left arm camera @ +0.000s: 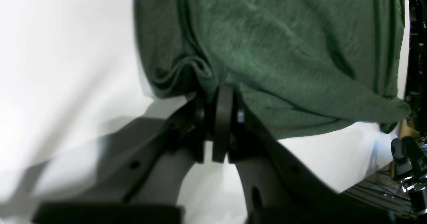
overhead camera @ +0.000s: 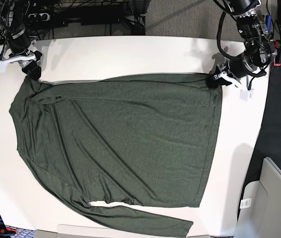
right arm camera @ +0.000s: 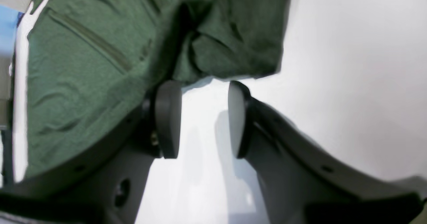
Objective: Fold the T-shirt properly
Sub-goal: 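Regrip the shirt edge with both grippers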
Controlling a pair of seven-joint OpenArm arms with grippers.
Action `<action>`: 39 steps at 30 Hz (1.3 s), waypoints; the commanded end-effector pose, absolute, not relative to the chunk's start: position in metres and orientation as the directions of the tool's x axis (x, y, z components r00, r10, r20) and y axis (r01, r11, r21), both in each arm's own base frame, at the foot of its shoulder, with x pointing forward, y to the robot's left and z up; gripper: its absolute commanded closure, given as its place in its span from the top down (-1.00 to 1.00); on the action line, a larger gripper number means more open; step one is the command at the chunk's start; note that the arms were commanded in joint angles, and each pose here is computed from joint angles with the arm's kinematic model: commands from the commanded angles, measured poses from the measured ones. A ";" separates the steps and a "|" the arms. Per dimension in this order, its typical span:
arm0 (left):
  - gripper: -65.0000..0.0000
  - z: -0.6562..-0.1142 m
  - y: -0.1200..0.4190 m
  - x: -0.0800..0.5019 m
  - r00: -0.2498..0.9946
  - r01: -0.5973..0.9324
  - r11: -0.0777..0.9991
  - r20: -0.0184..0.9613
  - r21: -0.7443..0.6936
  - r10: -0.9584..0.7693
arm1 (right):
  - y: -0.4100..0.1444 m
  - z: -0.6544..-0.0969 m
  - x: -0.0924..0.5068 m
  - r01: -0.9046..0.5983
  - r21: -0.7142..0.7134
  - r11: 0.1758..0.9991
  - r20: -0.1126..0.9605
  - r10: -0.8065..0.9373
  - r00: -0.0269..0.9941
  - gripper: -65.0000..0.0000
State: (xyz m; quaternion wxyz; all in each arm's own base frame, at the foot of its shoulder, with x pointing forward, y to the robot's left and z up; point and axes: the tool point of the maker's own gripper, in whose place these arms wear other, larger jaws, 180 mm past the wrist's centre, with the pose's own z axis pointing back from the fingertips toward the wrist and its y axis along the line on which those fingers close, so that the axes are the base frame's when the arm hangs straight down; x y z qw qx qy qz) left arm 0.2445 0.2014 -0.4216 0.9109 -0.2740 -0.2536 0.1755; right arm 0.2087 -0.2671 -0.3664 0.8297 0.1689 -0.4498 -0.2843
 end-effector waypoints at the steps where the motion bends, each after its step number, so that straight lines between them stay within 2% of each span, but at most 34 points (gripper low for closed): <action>1: -1.00 -0.433 0.210 0.230 0.847 -0.213 0.824 0.322 -0.525 0.424 | -0.269 -0.364 0.210 0.316 0.560 0.766 0.646 -0.643 0.411 -0.25; 9: -1.00 -0.433 0.211 0.230 0.847 -0.213 0.825 0.322 -0.524 0.423 | -0.289 -0.384 0.206 0.400 0.651 0.646 0.557 -0.764 0.327 -0.25; 15: -1.00 -0.433 0.211 0.230 0.847 -0.213 0.825 0.322 -0.524 0.423 | -0.307 -0.376 0.208 0.416 0.650 0.636 0.577 -0.769 0.276 -0.25; 23: -1.00 -0.433 0.211 0.230 0.847 -0.213 0.825 0.322 -0.524 0.423 | -0.305 -0.372 0.217 0.398 0.663 0.634 0.577 -0.772 0.267 -0.25; 28: -1.00 -0.433 0.211 0.229 0.847 -0.214 0.825 0.321 -0.523 0.423 | -0.295 -0.377 0.213 0.406 0.709 0.576 0.528 -0.816 0.237 -0.25; 33: -1.00 -0.433 0.211 0.229 0.847 -0.214 0.825 0.321 -0.523 0.423 | -0.294 -0.396 0.198 0.514 0.704 0.490 0.457 -0.867 0.201 -0.26; 39: -1.00 -0.437 0.211 0.221 0.854 -0.222 0.825 0.305 -0.519 0.422 | -0.296 -0.392 0.208 0.505 0.713 0.487 0.462 -0.868 0.184 -0.26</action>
